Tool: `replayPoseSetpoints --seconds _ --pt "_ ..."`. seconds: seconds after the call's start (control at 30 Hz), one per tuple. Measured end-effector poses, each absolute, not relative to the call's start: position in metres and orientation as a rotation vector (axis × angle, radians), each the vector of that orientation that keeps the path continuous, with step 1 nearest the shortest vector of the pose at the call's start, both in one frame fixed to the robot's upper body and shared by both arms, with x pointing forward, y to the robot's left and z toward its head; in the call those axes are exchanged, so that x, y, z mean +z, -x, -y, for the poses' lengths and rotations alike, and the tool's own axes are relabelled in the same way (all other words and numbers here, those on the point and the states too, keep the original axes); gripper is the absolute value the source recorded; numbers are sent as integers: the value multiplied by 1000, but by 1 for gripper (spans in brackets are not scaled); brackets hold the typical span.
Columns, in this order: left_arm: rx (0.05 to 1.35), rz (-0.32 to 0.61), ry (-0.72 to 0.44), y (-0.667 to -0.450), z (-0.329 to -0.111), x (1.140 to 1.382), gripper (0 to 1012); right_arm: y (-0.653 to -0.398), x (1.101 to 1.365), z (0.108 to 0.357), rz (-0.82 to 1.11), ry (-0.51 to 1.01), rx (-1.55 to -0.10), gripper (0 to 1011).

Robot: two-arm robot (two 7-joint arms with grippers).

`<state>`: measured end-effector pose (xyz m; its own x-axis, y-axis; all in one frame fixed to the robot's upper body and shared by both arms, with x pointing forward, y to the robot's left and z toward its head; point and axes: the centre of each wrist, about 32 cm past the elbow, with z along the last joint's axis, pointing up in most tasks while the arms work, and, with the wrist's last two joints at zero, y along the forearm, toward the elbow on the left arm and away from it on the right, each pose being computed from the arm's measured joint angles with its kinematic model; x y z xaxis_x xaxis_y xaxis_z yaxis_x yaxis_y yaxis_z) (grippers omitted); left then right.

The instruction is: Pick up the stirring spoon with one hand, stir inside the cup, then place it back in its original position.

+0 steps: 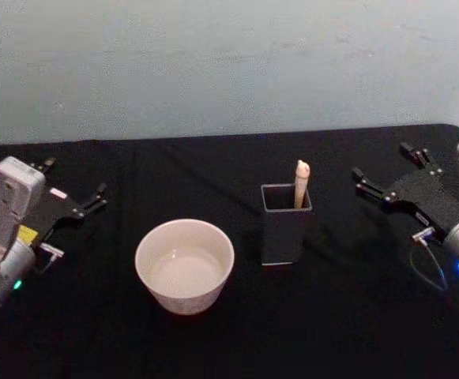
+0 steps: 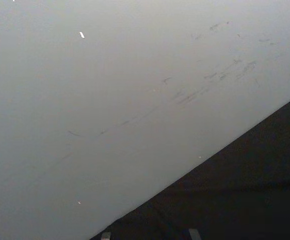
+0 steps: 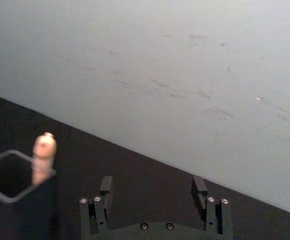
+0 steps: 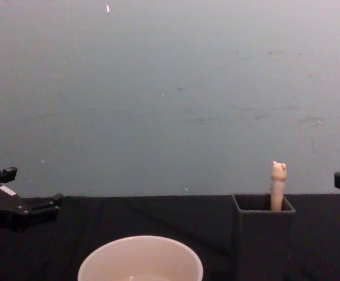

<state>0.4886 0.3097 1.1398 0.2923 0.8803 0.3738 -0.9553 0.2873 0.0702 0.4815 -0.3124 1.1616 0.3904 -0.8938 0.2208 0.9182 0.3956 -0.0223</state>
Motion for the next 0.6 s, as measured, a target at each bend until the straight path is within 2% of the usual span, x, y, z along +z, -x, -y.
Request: replayPoseSetpoints --seconds 0.33,0.6 --pt "1248 285 -305 -489 -310 1140 1001 -474 1168 307 154 114 -1022 1002" --pt "1248 285 -304 -489 -310 1140 1001 -474 1170 293 114 93 -946 1003"
